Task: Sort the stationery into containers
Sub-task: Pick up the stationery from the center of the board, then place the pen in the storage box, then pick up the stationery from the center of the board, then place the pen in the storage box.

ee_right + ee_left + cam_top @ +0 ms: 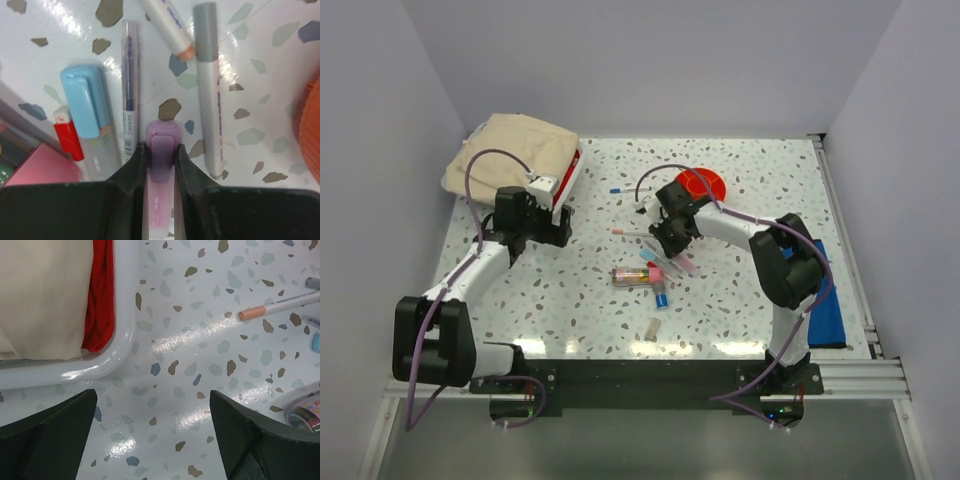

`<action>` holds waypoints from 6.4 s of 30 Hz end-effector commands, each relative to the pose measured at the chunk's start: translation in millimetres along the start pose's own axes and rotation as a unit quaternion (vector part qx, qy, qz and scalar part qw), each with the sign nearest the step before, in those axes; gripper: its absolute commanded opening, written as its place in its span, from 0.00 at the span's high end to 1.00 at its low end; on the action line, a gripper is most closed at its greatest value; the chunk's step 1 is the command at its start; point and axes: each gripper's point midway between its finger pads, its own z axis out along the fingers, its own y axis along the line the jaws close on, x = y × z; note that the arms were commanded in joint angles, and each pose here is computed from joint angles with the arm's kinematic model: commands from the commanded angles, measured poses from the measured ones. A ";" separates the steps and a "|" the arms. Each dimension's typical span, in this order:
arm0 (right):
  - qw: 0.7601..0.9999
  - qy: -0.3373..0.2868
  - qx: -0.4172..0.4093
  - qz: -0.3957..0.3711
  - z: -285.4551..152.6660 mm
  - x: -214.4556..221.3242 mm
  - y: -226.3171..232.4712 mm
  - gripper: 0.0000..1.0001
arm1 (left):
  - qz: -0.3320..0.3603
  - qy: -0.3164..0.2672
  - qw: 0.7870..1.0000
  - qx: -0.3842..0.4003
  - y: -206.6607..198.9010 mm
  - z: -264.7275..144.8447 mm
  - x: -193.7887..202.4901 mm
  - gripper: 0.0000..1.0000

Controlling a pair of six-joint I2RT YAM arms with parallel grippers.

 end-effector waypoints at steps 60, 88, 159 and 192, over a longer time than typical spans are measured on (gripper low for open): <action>0.859 -0.493 0.135 0.026 -120.7 -187.5 -136.1 1.00 | 0.100 -0.069 0.992 0.016 -20.9 40.8 -101.5 0.00; 0.951 -0.165 -0.218 -0.145 -59.1 -72.8 73.2 0.47 | 0.044 -0.103 0.993 -0.025 -3.2 -19.5 -85.5 0.00; 0.988 -0.115 -0.049 -0.087 -48.3 -111.6 21.4 0.92 | 0.020 -0.103 0.994 -0.019 14.5 -18.2 -76.3 0.00; 0.898 -0.436 0.048 0.032 -149.5 -234.1 -127.3 0.93 | 0.036 -0.085 0.996 -0.015 19.5 10.4 -95.6 0.00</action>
